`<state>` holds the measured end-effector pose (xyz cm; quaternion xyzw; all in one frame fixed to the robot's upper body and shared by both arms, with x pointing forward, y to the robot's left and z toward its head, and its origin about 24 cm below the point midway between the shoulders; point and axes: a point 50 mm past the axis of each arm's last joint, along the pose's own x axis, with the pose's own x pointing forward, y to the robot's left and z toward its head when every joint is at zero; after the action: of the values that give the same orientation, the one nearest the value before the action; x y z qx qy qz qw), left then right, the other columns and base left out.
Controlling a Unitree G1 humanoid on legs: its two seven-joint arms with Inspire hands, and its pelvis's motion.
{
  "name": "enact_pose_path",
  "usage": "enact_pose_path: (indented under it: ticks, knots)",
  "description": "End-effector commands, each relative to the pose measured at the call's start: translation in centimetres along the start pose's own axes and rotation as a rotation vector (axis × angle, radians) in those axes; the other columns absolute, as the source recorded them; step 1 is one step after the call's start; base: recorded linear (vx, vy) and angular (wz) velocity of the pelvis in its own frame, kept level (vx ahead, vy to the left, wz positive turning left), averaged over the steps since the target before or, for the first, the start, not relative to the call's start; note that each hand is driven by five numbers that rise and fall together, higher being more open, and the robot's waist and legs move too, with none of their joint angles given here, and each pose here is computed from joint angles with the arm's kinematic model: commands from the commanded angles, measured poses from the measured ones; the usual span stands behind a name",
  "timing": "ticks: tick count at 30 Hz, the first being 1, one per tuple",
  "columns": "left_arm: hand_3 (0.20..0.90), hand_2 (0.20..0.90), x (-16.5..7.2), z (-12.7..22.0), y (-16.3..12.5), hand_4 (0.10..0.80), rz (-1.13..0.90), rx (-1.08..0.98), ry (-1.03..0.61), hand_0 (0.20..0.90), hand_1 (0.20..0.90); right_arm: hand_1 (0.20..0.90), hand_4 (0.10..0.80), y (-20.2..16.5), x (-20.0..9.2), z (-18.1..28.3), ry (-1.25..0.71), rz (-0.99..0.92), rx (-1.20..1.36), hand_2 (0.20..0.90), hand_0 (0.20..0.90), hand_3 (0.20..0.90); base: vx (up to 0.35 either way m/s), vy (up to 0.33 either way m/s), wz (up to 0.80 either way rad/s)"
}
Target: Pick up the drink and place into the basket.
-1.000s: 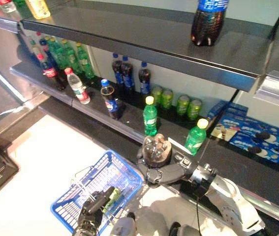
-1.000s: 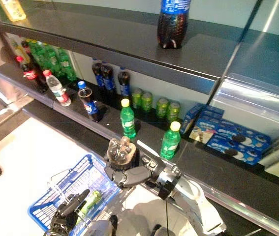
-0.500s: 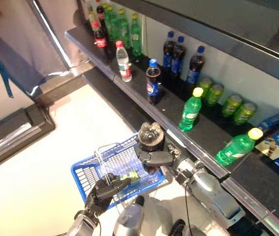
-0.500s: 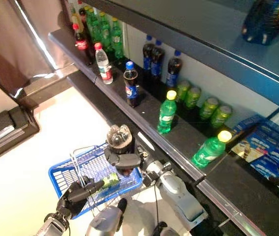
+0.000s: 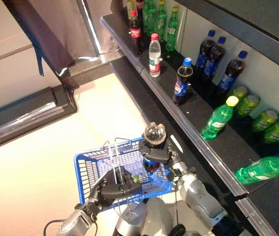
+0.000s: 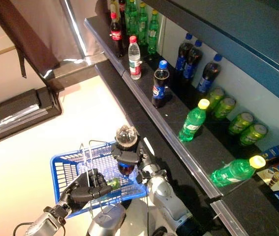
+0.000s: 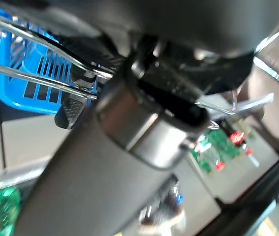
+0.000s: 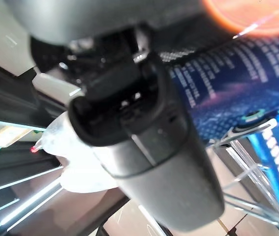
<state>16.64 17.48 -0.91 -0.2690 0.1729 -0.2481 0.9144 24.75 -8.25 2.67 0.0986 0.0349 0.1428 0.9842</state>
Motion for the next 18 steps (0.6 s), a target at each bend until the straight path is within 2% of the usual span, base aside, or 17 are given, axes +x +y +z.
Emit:
enact_pose_path:
  ticks: [1,12,18]
  knots:
    - [0.2,0.3,1.9,7.0,-8.9,0.1,-0.611,0.099,-0.346,0.3,0.3,0.3,0.1,4.9,2.4,8.0,-0.425,0.139,0.163,0.3,0.3,0.2,0.032,0.018,0.19]
    - [0.2,0.3,0.8,8.7,-11.6,0.1,-0.899,0.051,-0.378,0.3,0.3,0.3,0.1,3.5,4.0,4.8,-0.289,-0.075,0.169,0.3,0.3,0.2,0.033,-0.01,0.12]
    - [0.2,0.3,0.5,9.7,-12.3,0.1,-0.973,0.067,-0.398,0.3,0.3,0.3,0.1,2.3,4.3,2.5,-0.191,-0.174,0.289,0.3,0.3,0.2,-0.021,-0.043,0.16]
